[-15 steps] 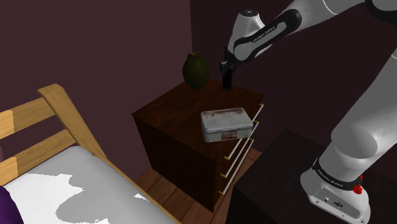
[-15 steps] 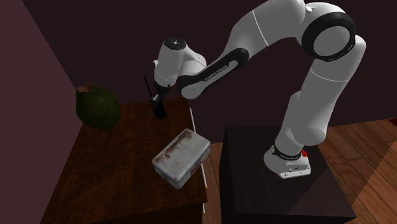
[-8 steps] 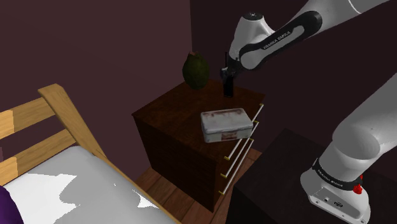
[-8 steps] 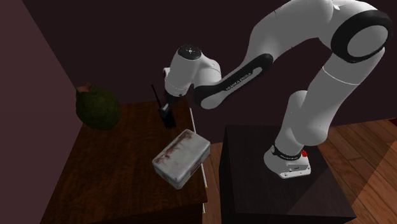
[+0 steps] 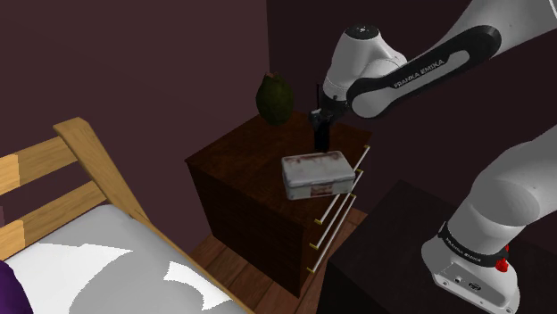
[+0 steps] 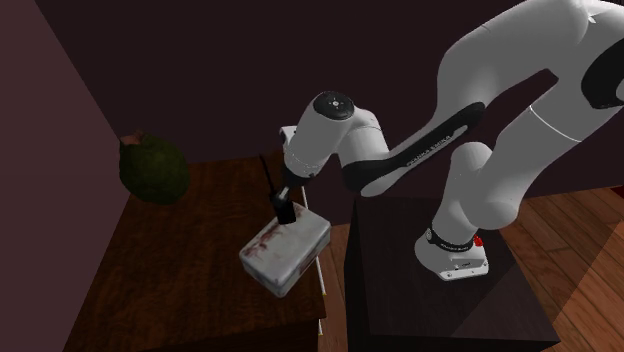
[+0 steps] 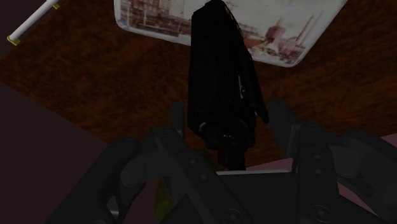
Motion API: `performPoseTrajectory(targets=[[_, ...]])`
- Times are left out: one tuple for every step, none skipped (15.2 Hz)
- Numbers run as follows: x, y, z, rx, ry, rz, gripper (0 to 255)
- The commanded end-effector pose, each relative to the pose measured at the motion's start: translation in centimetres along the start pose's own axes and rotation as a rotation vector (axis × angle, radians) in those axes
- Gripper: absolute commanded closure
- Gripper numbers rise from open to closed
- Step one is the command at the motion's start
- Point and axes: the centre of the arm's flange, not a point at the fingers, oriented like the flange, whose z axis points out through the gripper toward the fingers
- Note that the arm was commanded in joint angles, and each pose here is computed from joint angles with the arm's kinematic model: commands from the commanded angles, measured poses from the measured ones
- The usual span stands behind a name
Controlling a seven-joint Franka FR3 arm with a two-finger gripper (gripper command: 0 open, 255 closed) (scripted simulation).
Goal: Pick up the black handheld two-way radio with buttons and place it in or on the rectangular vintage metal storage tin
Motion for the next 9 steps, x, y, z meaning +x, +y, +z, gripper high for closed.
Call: performPoseTrajectory(targets=[[-2.1,-1.1,-0.8,-0.001,0.000,0.002,255],[-2.3,-1.1,-0.3,-0.001,0.000,0.002,255],[-2.5,-1.2,0.2,-0.001,0.000,0.002,255],[-2.7,-1.2,0.7,-0.001,0.000,0.002,255],[-3.0,-1.3,1.2,-0.001,0.000,0.002,255],[-3.2,-1.3,1.6,-0.001,0.000,0.002,255],[-3.4,-1.3,2.1,-0.001,0.000,0.002,255],[-3.6,-1.4,2.6,-0.001,0.000,0.002,255],[-3.8,-1.4,3.1,-0.001,0.000,0.002,255]])
